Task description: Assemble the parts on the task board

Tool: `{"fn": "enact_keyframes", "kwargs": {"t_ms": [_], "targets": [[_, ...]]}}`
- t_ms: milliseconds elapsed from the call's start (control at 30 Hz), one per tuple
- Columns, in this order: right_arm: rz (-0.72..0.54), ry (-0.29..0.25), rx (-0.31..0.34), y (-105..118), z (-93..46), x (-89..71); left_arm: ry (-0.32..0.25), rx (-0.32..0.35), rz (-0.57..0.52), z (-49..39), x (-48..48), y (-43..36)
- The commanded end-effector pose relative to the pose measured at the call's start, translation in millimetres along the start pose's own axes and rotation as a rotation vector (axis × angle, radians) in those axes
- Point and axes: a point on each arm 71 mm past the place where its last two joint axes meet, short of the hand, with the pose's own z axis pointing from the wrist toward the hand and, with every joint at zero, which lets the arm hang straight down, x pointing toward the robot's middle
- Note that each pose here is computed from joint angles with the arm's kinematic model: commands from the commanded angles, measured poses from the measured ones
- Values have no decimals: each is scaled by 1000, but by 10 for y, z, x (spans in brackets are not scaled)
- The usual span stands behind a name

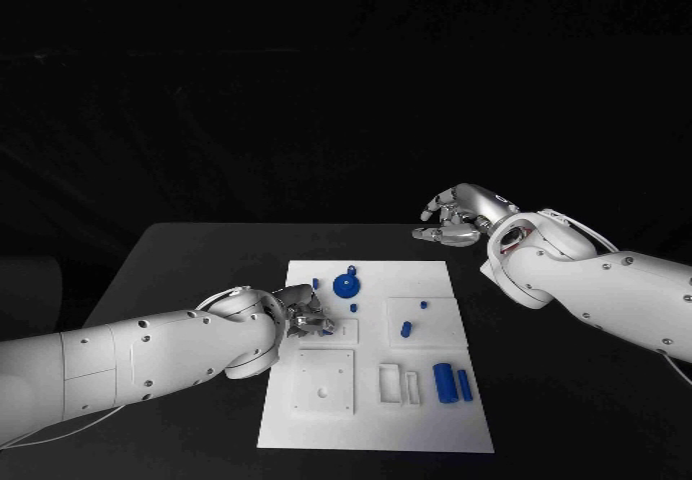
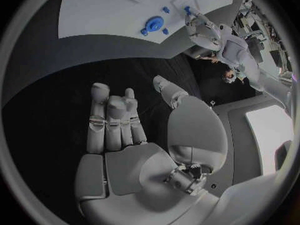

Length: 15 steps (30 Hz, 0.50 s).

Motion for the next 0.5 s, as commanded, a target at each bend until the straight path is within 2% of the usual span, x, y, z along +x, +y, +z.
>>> {"fn": "enact_keyframes", "kwargs": {"t_ms": [33, 500], "targets": [[-3, 4, -8, 9, 3, 2, 45, 8, -2, 2, 64, -30], [-4, 5, -7, 8, 8, 6, 62, 1, -3, 15, 73, -29]]}}
